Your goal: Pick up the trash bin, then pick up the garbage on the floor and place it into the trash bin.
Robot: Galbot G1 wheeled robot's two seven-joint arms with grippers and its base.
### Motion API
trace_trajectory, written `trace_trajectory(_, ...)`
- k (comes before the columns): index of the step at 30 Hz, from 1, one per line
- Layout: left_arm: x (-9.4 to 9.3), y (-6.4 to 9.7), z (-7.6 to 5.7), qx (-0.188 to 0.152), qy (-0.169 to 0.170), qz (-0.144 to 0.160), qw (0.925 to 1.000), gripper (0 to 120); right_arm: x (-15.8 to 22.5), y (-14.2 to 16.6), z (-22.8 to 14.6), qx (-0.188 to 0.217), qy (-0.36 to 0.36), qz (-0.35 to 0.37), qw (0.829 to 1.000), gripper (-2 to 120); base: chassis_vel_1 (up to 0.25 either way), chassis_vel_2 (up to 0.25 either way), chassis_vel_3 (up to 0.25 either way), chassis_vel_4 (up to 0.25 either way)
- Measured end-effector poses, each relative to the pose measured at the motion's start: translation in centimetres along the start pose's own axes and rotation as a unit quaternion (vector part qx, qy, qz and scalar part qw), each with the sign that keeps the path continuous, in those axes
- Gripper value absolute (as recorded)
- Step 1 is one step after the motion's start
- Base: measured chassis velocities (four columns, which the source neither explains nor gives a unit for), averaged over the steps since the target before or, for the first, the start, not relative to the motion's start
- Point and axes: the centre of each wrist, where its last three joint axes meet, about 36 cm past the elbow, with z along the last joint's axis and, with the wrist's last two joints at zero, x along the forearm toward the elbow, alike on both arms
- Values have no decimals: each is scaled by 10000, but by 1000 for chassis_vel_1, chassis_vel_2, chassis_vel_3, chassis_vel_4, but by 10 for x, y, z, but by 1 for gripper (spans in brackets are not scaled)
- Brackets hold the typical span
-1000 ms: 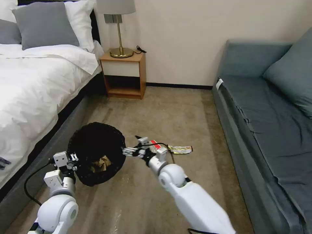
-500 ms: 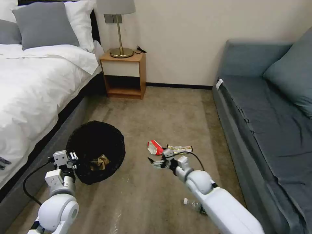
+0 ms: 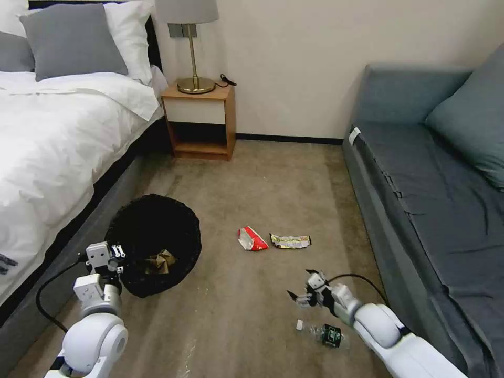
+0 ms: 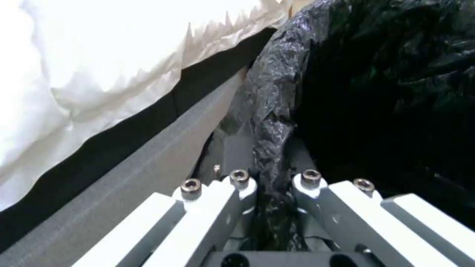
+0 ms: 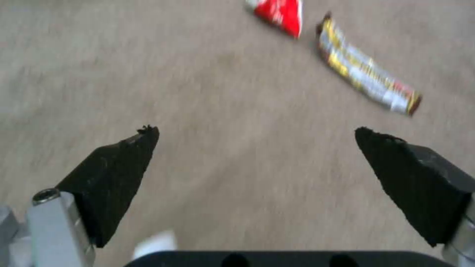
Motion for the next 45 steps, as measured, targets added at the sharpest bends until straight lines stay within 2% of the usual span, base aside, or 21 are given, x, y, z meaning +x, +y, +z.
trace_trajectory(5,0,1,1,-9,5,16,10000,3,18,10,22,-7,158,-40,9999,100,0,0,0,0)
trace_trajectory(21,3,1,4,7,13,57,10000,3,43,27,57,53,466,-263,9986,100,0,0,0,0)
trace_trajectory(45,1,0,9,31,74,62,9999,3,36,19,103,62,849,-209,9962,100,0,0,0,0)
